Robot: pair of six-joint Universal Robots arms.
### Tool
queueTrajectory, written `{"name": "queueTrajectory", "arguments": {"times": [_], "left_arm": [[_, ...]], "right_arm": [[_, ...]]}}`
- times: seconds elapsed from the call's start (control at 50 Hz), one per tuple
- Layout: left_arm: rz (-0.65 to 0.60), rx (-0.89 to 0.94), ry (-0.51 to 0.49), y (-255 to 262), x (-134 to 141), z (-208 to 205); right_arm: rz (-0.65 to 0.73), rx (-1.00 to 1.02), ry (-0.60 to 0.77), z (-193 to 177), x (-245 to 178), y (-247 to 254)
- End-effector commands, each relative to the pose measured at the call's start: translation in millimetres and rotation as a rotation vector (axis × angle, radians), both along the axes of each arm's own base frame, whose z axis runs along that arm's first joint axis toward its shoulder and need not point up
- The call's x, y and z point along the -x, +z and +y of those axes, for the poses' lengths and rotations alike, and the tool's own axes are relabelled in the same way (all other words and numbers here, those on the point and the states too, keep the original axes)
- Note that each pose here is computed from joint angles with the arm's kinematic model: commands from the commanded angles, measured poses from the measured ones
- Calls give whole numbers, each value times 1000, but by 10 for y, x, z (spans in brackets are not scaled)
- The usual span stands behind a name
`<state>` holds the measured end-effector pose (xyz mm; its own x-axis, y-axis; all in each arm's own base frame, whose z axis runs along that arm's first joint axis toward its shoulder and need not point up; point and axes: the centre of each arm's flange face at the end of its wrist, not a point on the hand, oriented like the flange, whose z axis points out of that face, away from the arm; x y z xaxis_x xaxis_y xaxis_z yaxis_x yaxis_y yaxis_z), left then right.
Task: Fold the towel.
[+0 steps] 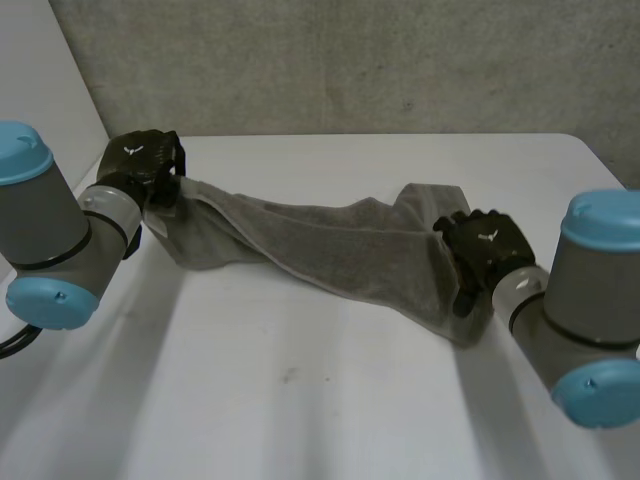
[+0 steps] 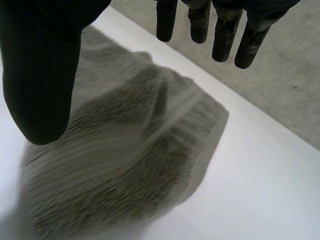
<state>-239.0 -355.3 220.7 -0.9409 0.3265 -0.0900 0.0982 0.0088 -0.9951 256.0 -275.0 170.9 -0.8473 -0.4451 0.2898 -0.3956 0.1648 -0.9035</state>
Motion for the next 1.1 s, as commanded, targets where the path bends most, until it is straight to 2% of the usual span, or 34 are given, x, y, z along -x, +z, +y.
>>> {"name": "queueTrajectory", "arguments": {"times": [0.02, 0.4, 0.68, 0.8, 0.88, 0.96, 1.06, 1.1], "left_arm": [[2, 0, 1, 2, 0, 0], [-1, -11, -3, -47, 4, 14], [0, -1, -4, -60, 9, 1], [0, -1, -3, -58, 7, 4], [0, -3, -4, -54, 3, 22], [-1, 1, -4, -30, -1, 40], [-2, 1, -7, 16, -11, 105], [-6, -4, -12, 39, -21, 187]], "right_arm": [[49, -55, 24, 224, 33, -205], [31, -53, 19, 253, 62, -415], [41, -49, 12, 43, 8, -604], [-9, 79, -49, -192, 152, -368], [-56, 207, -83, -298, 260, 108], [-73, 268, -84, -336, 297, 346], [-21, 250, -31, -343, 322, 476], [40, 201, -7, -344, 365, 523]]}}
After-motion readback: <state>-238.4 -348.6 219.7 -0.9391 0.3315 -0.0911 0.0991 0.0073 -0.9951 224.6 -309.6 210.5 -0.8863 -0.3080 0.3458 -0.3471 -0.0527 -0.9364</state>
